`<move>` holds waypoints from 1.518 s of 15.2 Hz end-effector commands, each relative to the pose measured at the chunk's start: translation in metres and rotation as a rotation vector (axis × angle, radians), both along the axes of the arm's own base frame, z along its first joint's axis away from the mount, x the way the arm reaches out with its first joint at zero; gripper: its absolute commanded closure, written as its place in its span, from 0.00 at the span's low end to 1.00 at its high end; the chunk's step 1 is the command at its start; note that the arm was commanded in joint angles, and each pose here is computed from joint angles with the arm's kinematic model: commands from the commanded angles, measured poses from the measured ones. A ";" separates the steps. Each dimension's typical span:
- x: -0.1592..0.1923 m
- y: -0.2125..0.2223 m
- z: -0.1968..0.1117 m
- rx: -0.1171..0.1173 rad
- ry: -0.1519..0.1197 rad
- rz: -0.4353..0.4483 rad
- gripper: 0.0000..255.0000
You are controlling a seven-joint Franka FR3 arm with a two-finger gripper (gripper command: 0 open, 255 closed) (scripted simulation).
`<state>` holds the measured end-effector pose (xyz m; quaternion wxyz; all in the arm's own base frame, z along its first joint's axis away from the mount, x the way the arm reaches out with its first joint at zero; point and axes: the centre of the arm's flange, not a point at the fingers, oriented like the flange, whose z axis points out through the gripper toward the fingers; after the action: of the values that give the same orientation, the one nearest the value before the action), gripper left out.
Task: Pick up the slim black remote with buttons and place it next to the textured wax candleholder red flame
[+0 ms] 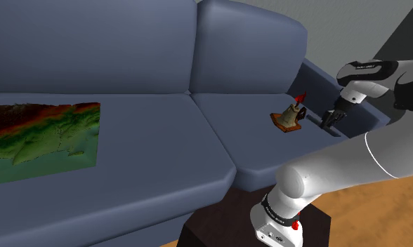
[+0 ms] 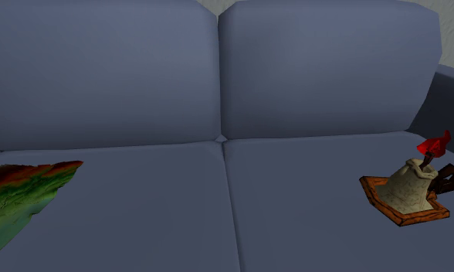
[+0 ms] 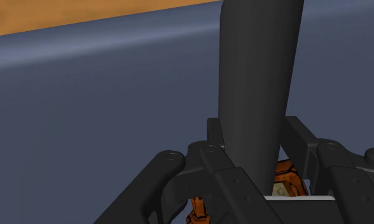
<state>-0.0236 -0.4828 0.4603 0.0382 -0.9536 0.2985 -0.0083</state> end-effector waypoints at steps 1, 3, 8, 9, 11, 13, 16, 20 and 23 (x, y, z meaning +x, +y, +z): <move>-0.001 -0.001 -0.011 -0.001 0.000 0.000 1.00; -0.001 -0.001 -0.021 -0.001 0.000 0.000 1.00; -0.001 -0.001 -0.048 -0.001 0.000 0.000 1.00; -0.001 -0.001 -0.053 -0.001 0.000 0.000 1.00; -0.001 -0.001 -0.064 -0.001 0.000 0.000 1.00; -0.001 -0.001 -0.074 -0.001 0.000 0.000 1.00; -0.001 -0.001 -0.090 -0.001 0.000 0.000 1.00; -0.001 -0.001 -0.111 -0.001 0.000 0.000 1.00; -0.001 -0.001 -0.125 -0.001 0.000 0.000 1.00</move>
<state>-0.0237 -0.4838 0.3398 0.0385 -0.9537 0.2983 -0.0082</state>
